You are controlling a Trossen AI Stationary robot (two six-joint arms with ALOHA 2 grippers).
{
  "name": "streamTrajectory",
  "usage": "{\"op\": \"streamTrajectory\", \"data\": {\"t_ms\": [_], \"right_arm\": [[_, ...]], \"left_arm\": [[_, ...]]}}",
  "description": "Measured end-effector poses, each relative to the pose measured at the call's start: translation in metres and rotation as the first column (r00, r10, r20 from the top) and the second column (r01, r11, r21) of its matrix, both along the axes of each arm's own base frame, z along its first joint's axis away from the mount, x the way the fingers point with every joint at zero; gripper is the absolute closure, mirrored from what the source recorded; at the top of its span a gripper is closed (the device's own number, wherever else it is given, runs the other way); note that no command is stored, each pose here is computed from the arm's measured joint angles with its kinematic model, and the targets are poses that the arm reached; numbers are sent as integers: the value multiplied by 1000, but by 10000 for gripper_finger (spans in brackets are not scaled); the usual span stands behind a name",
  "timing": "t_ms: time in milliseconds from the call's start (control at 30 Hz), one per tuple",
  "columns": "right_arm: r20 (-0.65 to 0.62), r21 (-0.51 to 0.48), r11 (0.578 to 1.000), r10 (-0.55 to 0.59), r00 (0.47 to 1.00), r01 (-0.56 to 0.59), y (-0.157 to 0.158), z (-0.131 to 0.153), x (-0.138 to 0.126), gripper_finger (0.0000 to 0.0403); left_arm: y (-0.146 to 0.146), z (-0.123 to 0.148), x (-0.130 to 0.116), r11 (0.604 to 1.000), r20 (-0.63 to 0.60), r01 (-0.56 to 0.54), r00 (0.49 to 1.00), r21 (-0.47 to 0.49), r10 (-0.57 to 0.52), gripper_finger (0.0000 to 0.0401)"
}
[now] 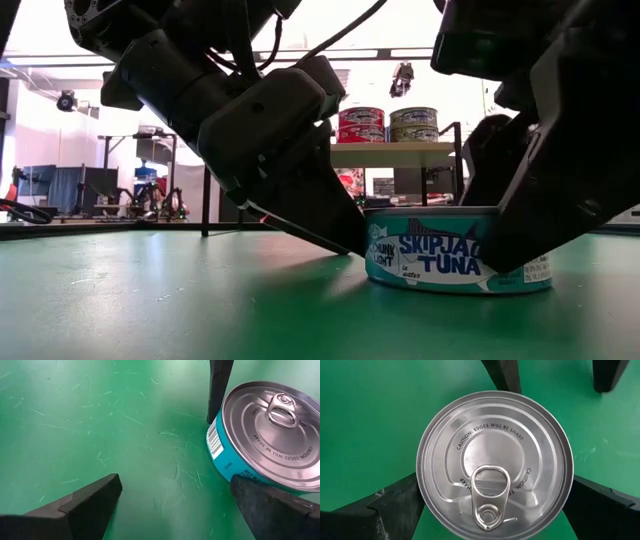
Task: Stack canned seafood by type on shelf
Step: Stack the green blue tuna can on top of the green blue tuna can on the shelf
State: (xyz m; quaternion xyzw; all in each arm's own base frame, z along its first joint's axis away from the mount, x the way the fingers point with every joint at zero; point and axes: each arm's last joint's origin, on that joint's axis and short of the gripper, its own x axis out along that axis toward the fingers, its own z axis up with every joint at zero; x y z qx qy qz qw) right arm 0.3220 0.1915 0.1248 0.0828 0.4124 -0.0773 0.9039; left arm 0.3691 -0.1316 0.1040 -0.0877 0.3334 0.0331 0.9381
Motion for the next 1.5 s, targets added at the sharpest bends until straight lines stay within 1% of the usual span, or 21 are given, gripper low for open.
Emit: {"op": "streamTrajectory", "data": {"t_ms": [67,200,367,433,600,700,767,900,967,1067,1167,1233,1333,1500], "right_arm": [[1,-19,1000,16,1000,-16,-1,0,0,2],[-4,-14,1000,15,1000,-15,-2,-1,0,3],[-6,-16,1000,13,1000,-13,-3,-1,0,30],[-8,-13,1000,5,1000,-5,-4,-2,1,33],[-29,40,999,-14,999,15,-9,1,3,33],[-57,56,998,-19,998,23,-8,12,7,33],[-74,52,998,-20,997,24,-8,24,9,33],[-106,51,999,0,994,5,-5,52,13,33],[-142,30,1000,7,990,-3,-5,62,14,33],[-142,41,999,17,990,-11,-5,87,24,33],[-155,54,998,28,987,-20,-9,114,31,33],[-148,45,999,37,988,-30,-14,129,36,33],[-121,27,999,37,992,-34,-27,151,46,33],[-100,-7,999,42,994,-43,-65,179,62,33]], "left_arm": [[0,1,1,1000,2,0,1000,0,0,29],[-1,2,2,1000,3,-3,1000,3,3,29],[0,2,2,1000,14,-21,1000,9,21,29],[0,2,2,999,19,-35,999,17,35,29],[2,3,1,999,6,-40,999,34,40,29],[4,12,-5,998,-32,-44,998,55,46,30],[6,26,-10,997,-31,-46,998,68,48,34],[10,66,-28,994,-30,-28,999,105,31,43],[17,88,-43,985,-53,-45,997,167,55,47],[30,124,-69,967,-49,-92,993,237,106,51],[43,162,-97,954,11,-143,989,262,145,52],[51,183,-116,950,56,-164,986,266,155,52],[63,209,-138,954,136,-191,977,231,163,52],[84,238,-165,962,237,-201,959,185,154,52]]}}
